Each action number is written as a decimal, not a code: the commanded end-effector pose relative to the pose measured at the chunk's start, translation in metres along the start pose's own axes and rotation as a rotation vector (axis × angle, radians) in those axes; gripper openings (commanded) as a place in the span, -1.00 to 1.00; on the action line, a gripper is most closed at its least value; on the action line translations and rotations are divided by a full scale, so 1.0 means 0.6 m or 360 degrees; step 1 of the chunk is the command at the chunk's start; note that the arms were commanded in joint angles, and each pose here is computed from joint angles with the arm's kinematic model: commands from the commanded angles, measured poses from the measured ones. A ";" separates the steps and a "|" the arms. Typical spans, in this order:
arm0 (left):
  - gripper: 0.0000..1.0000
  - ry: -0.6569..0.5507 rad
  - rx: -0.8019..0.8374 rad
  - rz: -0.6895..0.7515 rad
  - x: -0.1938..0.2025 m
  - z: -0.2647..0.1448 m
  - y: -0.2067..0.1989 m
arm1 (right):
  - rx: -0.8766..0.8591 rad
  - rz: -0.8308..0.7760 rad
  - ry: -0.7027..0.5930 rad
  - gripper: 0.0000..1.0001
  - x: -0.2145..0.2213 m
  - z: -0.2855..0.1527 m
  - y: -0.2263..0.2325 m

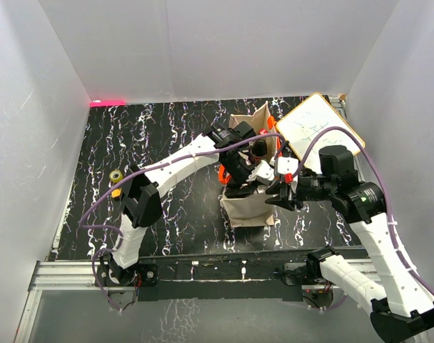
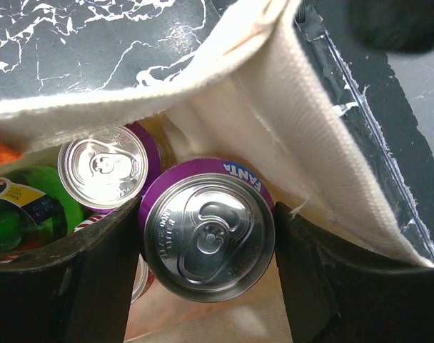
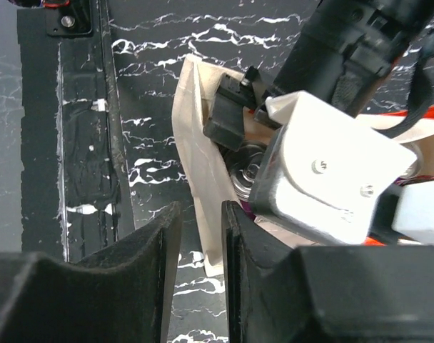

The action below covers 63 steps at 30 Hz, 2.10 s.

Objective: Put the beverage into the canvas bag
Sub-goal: Place the drink in the canvas bag.

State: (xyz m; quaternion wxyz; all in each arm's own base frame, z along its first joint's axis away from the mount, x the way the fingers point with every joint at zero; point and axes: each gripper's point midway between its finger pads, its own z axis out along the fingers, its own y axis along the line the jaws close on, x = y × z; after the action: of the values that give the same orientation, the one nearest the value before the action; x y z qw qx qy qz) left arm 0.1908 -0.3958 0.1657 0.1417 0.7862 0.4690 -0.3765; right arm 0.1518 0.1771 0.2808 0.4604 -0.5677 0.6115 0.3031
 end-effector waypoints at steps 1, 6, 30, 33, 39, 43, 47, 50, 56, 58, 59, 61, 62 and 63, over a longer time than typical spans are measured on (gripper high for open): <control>-1.00 -0.0209 0.0044 -0.0012 -0.046 -0.005 -0.015 | -0.0003 -0.0084 -0.0038 -0.33 0.000 0.014 -0.013; -1.00 -0.0235 0.0063 -0.0091 -0.043 -0.010 -0.018 | 0.0020 -0.0073 -0.0035 -0.17 0.006 0.021 -0.026; -1.00 -0.0252 0.0100 -0.0130 -0.035 -0.007 -0.023 | 0.0080 -0.0170 -0.0047 -0.06 0.013 0.035 -0.054; -1.00 -0.0256 0.0100 -0.0131 -0.035 -0.007 -0.023 | 0.0032 -0.0162 -0.0020 -0.09 0.024 0.039 -0.048; -1.00 -0.0252 0.0096 -0.0133 -0.033 -0.004 -0.017 | -0.0043 -0.0161 0.0016 -0.27 0.032 0.038 -0.034; -1.00 -0.0238 0.0096 -0.0137 -0.031 -0.003 -0.012 | -0.0119 -0.0165 0.0044 -0.33 0.032 0.030 -0.016; -1.00 -0.0234 0.0096 -0.0127 -0.032 -0.004 -0.009 | -0.0147 -0.0155 0.0085 -0.32 0.038 0.026 -0.011; -1.00 -0.0231 0.0098 -0.0130 -0.030 -0.002 -0.008 | -0.0159 -0.0175 0.0140 -0.33 0.046 0.023 -0.012; -1.00 -0.0229 0.0094 -0.0141 -0.030 -0.001 -0.004 | -0.0157 -0.0257 0.0250 -0.32 0.056 0.010 -0.016; -1.00 -0.0224 0.0090 -0.0149 -0.031 -0.002 -0.003 | -0.0156 -0.0281 0.0280 -0.32 0.060 0.007 -0.018; -1.00 -0.0222 0.0092 -0.0156 -0.031 -0.002 -0.003 | -0.0156 -0.0289 0.0296 -0.31 0.063 0.006 -0.018; -1.00 -0.0222 0.0098 -0.0164 -0.031 -0.002 -0.003 | -0.0166 -0.0307 0.0317 -0.29 0.066 0.005 -0.019; -1.00 -0.0223 0.0097 -0.0166 -0.032 -0.002 -0.002 | -0.0178 -0.0312 0.0326 -0.28 0.069 0.005 -0.017; -1.00 -0.0222 0.0093 -0.0166 -0.032 -0.002 0.000 | -0.0187 -0.0321 0.0333 -0.28 0.071 0.005 -0.016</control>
State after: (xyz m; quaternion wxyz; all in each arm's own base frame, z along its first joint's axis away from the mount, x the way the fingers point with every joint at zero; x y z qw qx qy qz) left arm 0.1987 -0.3987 0.1669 0.1336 0.7419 0.5054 -0.4198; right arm 0.1752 0.1720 0.2554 0.4299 -0.6672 0.5594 0.2389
